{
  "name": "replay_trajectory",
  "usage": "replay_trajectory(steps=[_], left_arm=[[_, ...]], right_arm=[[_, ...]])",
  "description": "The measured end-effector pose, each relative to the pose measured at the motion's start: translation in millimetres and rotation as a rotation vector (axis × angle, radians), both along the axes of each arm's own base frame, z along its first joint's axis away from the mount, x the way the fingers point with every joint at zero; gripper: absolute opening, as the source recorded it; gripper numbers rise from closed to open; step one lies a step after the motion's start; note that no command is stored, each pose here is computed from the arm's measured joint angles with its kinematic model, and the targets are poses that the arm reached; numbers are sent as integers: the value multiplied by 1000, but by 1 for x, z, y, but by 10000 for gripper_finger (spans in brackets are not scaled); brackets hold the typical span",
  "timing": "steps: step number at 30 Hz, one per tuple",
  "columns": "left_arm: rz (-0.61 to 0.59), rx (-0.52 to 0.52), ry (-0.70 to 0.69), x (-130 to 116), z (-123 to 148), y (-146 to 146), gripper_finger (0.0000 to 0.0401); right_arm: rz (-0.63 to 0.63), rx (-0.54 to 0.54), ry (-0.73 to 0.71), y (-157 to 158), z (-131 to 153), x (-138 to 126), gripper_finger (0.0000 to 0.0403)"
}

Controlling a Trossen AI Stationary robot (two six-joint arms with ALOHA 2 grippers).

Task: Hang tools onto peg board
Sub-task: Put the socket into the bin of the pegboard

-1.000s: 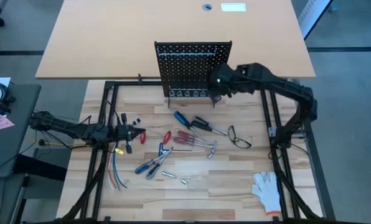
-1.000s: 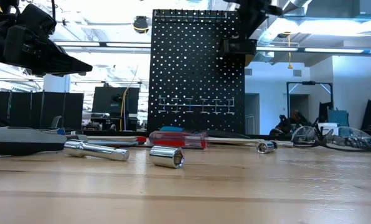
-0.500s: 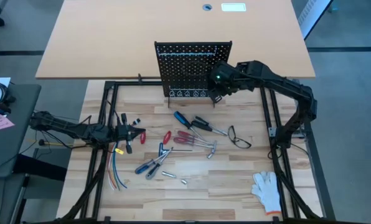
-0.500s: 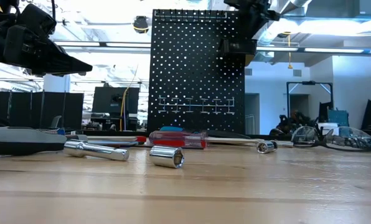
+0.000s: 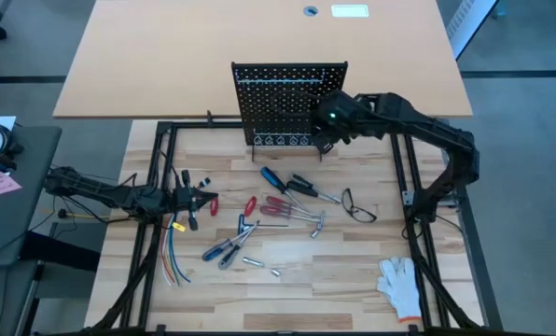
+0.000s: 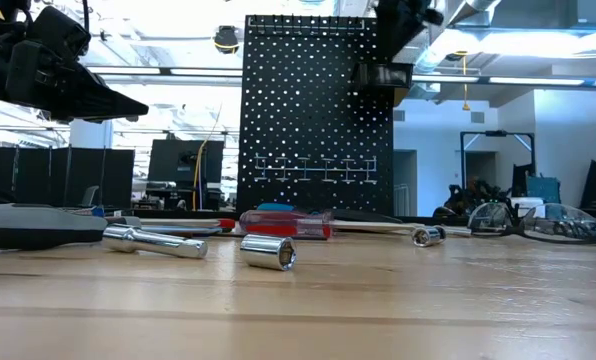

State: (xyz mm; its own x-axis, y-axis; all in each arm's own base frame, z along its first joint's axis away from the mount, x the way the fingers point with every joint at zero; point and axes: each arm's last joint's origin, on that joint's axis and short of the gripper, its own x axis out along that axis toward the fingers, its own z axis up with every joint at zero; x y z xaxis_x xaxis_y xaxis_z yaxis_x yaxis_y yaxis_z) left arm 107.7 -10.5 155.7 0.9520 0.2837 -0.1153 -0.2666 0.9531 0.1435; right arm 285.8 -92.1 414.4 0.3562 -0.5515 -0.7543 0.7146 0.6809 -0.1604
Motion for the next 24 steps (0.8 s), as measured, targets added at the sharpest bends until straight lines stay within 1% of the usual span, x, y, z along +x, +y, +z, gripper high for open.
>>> replay_trajectory(steps=[3,7,10,12,14,16,18,20,22,24], left_arm=[[0,0,0,0,0,0,0],[0,0,0,0,0,0,0],[0,0,0,0,0,0,0],[0,0,0,0,0,0,0],[0,0,0,0,0,0,0],[0,0,0,0,0,0,0],[0,0,0,0,0,0,0],[0,0,0,0,0,0,0],[0,0,0,0,0,0,0],[0,0,0,0,0,0,0]], right_arm=[[58,-76,-28,19,12,-5,162],[176,-146,-46,59,23,-11,159],[316,-195,-32,100,21,-12,159],[417,-237,8,128,12,-12,159],[509,-268,60,156,-4,-13,159],[594,-276,110,181,-27,-16,159],[649,-272,146,202,-54,-20,159],[673,-257,163,219,-85,-24,159],[672,-198,169,226,-116,-26,160],[679,-101,174,229,-146,-29,167]])
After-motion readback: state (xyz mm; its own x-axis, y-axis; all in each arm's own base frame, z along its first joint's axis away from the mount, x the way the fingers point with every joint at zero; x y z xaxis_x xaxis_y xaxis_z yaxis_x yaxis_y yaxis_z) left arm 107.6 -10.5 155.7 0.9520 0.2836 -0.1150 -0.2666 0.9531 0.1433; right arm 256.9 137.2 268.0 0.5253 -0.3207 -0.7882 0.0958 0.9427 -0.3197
